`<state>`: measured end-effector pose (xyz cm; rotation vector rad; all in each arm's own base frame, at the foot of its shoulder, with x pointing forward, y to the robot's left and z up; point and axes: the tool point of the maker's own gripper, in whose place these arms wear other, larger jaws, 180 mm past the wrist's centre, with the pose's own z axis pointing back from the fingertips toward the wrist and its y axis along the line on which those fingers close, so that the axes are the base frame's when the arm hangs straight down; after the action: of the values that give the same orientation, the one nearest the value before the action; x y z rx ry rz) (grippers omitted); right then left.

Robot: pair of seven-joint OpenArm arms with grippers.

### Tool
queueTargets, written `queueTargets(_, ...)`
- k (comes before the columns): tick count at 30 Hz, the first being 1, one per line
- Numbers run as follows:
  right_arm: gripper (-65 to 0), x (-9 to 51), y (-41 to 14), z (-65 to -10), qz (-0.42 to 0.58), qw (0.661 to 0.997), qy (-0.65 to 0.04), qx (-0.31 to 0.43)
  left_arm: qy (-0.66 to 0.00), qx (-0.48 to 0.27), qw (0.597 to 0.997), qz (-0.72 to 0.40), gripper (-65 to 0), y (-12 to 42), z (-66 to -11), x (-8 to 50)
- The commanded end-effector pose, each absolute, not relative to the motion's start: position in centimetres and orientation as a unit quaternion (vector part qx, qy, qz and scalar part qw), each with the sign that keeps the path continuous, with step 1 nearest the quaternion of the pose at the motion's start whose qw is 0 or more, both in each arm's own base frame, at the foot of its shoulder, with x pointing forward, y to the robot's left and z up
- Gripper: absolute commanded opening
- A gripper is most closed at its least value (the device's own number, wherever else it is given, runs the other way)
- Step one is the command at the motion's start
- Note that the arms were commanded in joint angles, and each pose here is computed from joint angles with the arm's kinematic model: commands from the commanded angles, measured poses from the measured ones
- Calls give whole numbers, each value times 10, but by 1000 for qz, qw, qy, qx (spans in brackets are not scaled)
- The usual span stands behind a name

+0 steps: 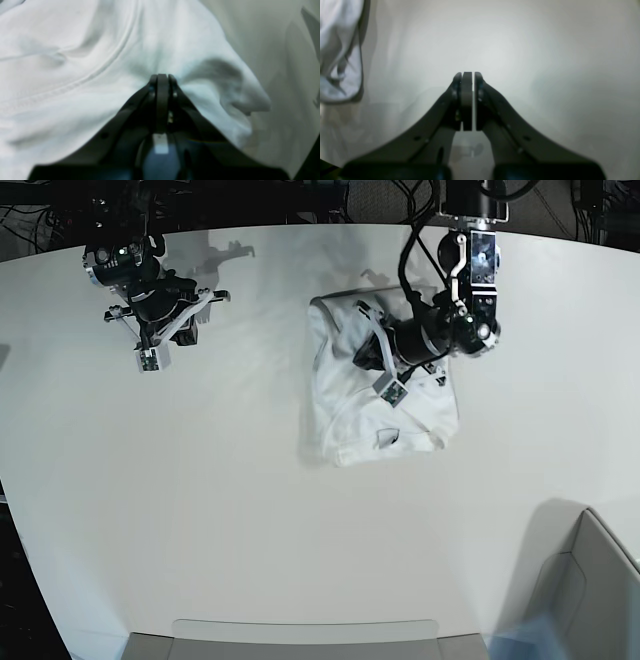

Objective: Fold the T-shirt properly

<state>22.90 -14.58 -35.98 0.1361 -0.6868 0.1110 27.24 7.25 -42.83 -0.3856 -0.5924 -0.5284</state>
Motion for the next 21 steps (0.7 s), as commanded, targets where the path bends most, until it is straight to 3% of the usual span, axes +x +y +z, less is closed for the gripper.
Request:
queueTargets(1, -637, 235, -146, -349, 59, 930, -357, 65, -241, -101, 934, -244, -650, 125, -444, 276)
queueTargets(11, -637, 231, -145, -352, 59, 932, -352, 66, -266, 1, 941, -211, -650, 235, -407, 327)
queueTargets(21, -637, 222, -138, -342, 70, 928, -351, 104, -391, 144, 884, -211, -650, 271, -262, 347)
